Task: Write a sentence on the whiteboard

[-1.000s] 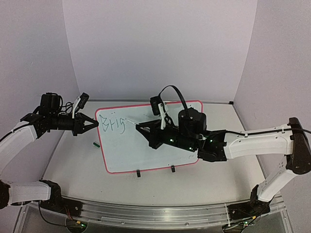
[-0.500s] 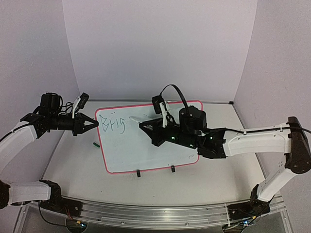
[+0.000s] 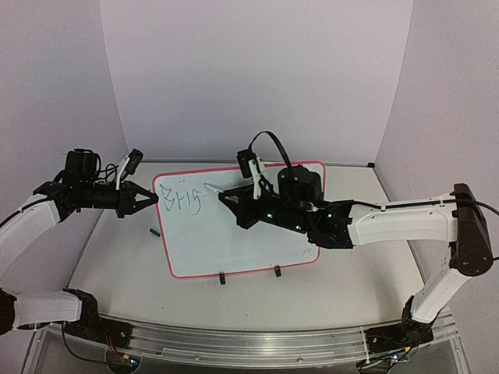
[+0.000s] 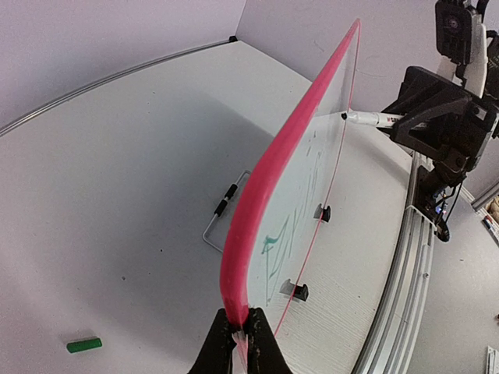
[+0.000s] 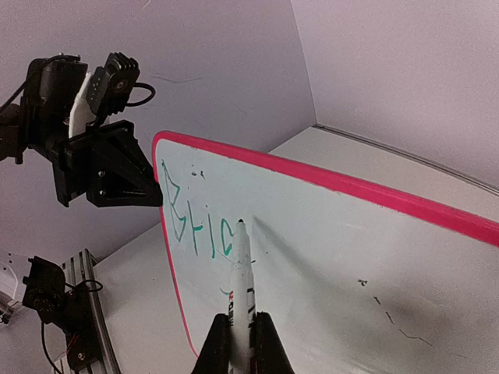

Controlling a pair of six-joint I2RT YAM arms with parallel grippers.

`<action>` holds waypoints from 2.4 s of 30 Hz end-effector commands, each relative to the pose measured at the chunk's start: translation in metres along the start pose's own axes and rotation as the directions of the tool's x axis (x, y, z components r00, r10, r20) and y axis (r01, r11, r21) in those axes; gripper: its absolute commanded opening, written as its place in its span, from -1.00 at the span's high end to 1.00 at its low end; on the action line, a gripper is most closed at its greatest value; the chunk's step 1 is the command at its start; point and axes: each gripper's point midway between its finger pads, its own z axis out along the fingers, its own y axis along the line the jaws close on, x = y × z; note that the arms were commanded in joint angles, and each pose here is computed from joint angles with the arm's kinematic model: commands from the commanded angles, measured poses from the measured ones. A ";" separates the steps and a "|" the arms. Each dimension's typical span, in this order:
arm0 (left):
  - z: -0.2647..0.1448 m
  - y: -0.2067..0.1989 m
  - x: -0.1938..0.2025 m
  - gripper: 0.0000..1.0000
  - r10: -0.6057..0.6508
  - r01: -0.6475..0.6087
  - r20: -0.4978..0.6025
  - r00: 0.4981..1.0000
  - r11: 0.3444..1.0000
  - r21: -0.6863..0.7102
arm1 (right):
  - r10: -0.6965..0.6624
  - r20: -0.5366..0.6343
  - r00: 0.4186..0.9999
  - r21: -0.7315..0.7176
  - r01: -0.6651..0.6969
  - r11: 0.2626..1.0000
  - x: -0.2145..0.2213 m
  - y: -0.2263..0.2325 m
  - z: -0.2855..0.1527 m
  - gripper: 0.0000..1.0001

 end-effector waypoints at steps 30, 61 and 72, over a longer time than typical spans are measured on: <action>0.004 0.004 0.011 1.00 -0.008 0.008 -0.041 0.999 1.000 -0.010 | 0.087 -0.106 0.991 -0.026 -0.091 0.996 0.033 -0.004 0.005 1.00; 0.005 0.005 0.012 1.00 -0.008 0.007 -0.044 0.999 1.000 -0.013 | 0.082 0.069 0.994 0.073 -0.087 0.994 -0.012 -0.020 -0.019 1.00; 0.005 0.004 0.012 1.00 -0.008 0.008 -0.042 0.999 1.000 -0.010 | 0.103 -0.066 0.992 0.035 -0.101 0.994 0.026 -0.015 -0.014 1.00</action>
